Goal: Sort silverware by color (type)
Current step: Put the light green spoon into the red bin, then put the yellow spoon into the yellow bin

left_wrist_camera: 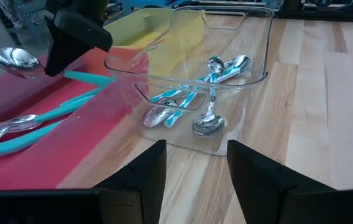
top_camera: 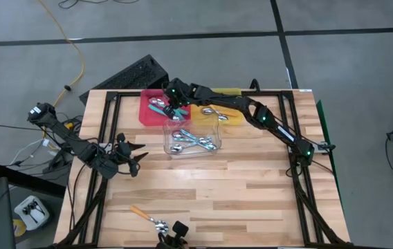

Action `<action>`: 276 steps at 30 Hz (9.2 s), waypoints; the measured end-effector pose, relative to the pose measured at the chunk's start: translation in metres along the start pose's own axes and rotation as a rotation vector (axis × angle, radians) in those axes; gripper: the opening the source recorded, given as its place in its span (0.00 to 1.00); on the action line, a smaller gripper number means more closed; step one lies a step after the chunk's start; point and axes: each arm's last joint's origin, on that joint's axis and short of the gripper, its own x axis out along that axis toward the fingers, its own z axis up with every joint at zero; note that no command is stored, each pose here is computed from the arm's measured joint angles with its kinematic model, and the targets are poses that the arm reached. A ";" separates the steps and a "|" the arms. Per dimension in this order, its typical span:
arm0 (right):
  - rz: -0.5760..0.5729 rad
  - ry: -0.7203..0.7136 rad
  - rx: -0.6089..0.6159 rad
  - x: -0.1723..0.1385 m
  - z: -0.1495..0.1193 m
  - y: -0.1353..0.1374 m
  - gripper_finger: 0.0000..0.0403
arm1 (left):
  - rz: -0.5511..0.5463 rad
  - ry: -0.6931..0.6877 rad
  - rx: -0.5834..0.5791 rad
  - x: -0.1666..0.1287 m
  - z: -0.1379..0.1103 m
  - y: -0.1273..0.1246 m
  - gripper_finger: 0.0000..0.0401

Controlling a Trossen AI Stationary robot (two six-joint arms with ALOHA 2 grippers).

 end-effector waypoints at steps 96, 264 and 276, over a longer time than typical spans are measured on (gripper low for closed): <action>0.506 0.278 -0.432 -0.326 0.020 0.120 0.22 | -0.673 0.506 0.535 -0.010 0.027 -0.133 0.39; 0.550 -0.008 -0.271 -0.376 -0.147 0.047 0.22 | -0.761 0.356 0.429 -0.021 -0.009 -0.168 0.61; 0.548 -0.008 -0.267 -0.376 -0.146 0.047 0.22 | -0.743 0.345 0.412 -0.022 -0.015 -0.172 0.61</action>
